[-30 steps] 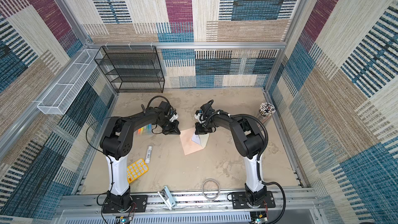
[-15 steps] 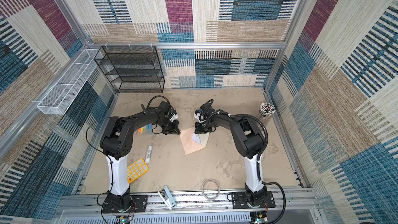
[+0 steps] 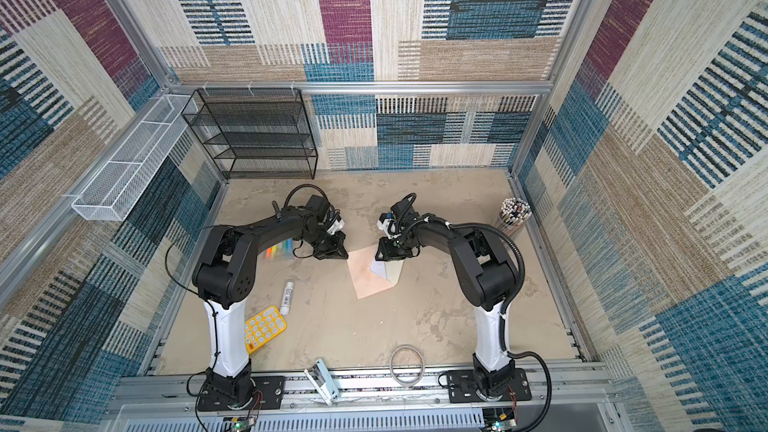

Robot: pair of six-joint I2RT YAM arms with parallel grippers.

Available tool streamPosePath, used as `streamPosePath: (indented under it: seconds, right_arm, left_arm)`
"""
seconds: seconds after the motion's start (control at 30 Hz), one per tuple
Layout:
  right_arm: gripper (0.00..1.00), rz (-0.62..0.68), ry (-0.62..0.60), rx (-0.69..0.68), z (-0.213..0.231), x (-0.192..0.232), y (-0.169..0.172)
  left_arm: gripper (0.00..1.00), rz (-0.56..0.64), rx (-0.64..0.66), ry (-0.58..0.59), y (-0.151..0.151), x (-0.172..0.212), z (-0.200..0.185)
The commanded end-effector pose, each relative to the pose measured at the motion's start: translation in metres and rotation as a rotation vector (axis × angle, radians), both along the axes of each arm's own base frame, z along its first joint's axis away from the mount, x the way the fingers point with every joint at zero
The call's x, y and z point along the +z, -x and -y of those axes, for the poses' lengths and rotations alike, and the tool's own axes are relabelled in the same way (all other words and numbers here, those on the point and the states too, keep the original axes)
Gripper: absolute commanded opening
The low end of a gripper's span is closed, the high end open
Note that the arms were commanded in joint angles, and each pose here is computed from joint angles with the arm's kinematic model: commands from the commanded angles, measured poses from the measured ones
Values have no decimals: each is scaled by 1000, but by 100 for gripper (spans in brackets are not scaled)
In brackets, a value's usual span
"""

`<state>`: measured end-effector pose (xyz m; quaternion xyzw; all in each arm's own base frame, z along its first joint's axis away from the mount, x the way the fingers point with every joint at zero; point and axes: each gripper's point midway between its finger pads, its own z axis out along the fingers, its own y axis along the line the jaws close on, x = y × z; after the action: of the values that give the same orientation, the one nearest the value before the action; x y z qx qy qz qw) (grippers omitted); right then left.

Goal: Place the letter into the envelope and seal it

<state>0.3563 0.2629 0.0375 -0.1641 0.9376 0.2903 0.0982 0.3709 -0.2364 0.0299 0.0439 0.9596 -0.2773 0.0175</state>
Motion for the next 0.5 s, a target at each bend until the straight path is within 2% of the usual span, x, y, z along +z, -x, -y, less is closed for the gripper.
streamPosePath:
  seconds: [0.0, 0.47]
  right_arm:
    - [31, 2, -22, -14, 0, 5, 0]
    - [16, -25, -60, -16, -5, -1, 2]
  left_arm:
    - [0, 15, -22, 10, 1, 4, 1]
    - [0, 7, -23, 19, 1, 1, 3]
